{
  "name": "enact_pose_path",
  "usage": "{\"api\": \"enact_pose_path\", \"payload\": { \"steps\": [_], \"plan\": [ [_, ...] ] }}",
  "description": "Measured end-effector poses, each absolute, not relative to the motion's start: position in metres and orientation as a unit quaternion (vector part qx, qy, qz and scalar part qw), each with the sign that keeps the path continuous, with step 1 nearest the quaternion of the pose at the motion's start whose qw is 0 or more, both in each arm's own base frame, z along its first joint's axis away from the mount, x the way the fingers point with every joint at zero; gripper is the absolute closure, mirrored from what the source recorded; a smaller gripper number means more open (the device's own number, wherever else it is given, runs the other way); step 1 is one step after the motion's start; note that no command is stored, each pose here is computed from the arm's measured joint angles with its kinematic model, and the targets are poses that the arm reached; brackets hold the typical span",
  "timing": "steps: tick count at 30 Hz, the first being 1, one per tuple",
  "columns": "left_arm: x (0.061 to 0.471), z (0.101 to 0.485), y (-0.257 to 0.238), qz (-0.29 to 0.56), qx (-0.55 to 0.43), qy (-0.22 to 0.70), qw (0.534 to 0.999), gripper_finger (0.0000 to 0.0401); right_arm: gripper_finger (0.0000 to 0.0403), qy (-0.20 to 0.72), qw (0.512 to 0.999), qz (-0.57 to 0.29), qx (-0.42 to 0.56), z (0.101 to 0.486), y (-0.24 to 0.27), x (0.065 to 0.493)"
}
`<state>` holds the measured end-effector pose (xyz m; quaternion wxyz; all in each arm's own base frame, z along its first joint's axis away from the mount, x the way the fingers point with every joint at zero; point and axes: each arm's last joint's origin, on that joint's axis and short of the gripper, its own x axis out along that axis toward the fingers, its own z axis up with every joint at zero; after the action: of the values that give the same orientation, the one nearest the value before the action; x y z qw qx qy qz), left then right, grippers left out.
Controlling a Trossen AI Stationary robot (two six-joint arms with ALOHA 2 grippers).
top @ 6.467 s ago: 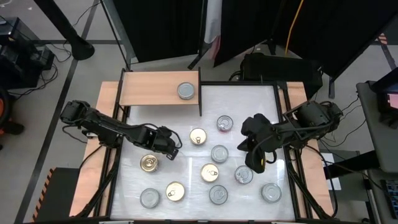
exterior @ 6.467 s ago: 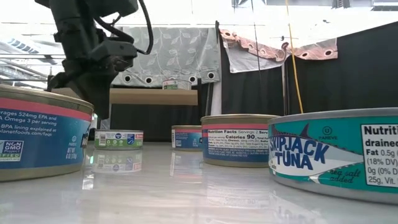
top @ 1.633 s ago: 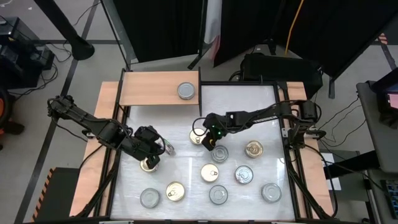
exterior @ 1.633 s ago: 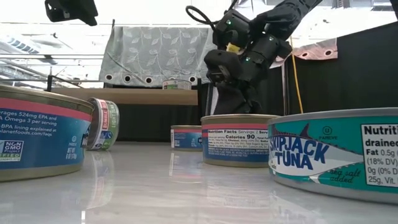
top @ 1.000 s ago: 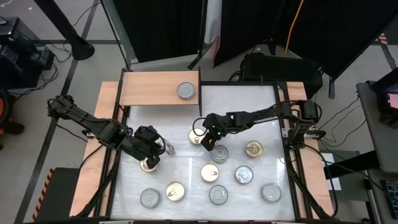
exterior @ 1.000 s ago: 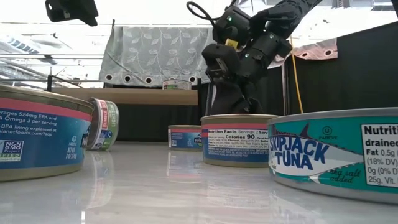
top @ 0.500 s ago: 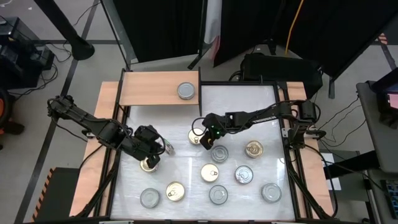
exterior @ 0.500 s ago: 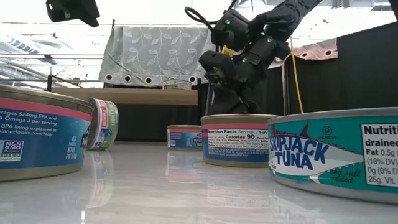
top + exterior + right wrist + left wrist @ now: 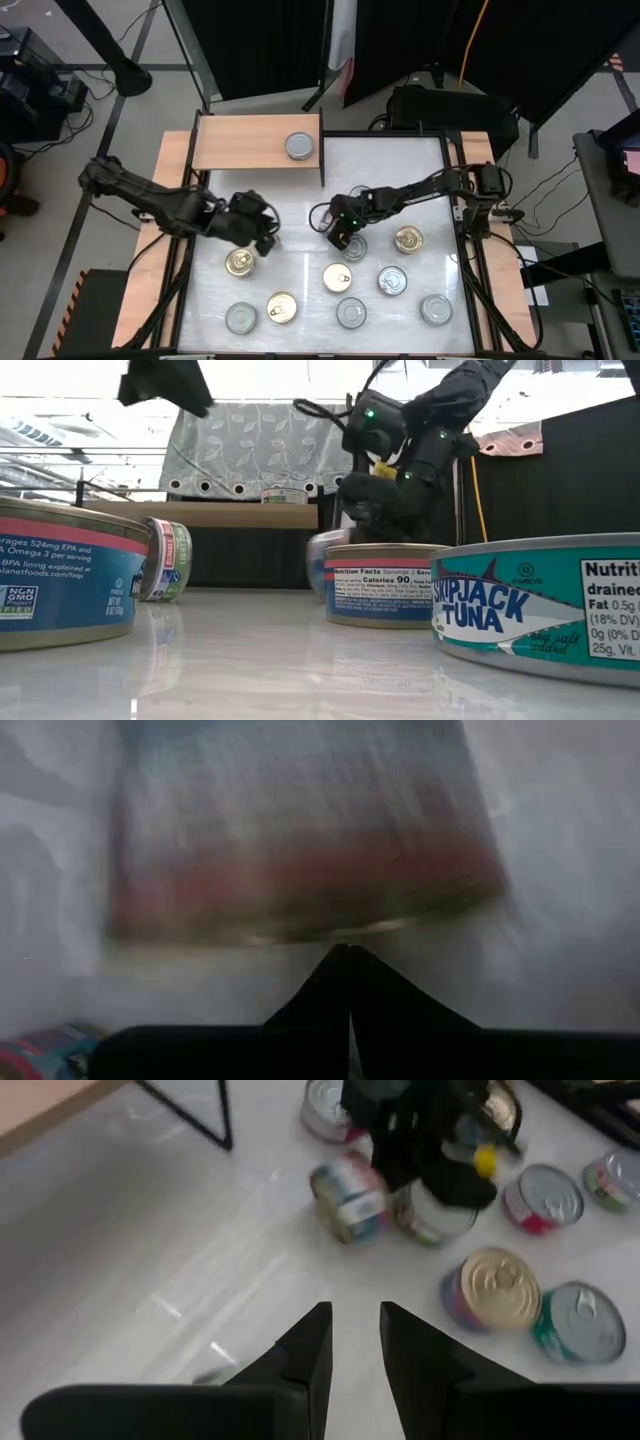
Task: Stack canned seafood by type on shelf
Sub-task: Put the blue pink tuna can on the shelf
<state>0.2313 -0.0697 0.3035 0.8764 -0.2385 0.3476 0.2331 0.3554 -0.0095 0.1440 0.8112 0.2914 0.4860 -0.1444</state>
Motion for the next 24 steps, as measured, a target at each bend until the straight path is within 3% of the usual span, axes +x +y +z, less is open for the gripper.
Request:
{"api": "enact_pose_path", "payload": {
  "steps": [6, 12, 16, 21, 24],
  "plan": [
    [0.270, 0.283, -0.059, 0.231, -0.256, 0.348, 0.872, 0.0312, 0.0403, 0.492, 0.801, -0.158, 0.301, 0.135, 0.000, 0.348],
    [0.303, 0.265, -0.050, 0.215, -0.312, 0.331, 0.864, 0.0296, 0.0403, 0.486, 0.806, -0.140, 0.307, 0.175, 0.003, 0.333],
    [0.321, 0.253, -0.047, 0.217, -0.332, 0.311, 0.864, 0.0231, 0.0403, 0.474, 0.804, -0.154, 0.325, 0.215, -0.003, 0.307],
    [0.332, 0.236, -0.042, 0.266, -0.392, 0.295, 0.830, 0.0132, 0.0403, 0.441, 0.795, -0.211, 0.360, 0.266, -0.017, 0.257],
    [0.338, 0.231, -0.040, 0.266, -0.391, 0.290, 0.832, 0.0101, 0.0403, 0.396, 0.805, -0.242, 0.371, 0.291, -0.024, 0.230]
  ]
}}
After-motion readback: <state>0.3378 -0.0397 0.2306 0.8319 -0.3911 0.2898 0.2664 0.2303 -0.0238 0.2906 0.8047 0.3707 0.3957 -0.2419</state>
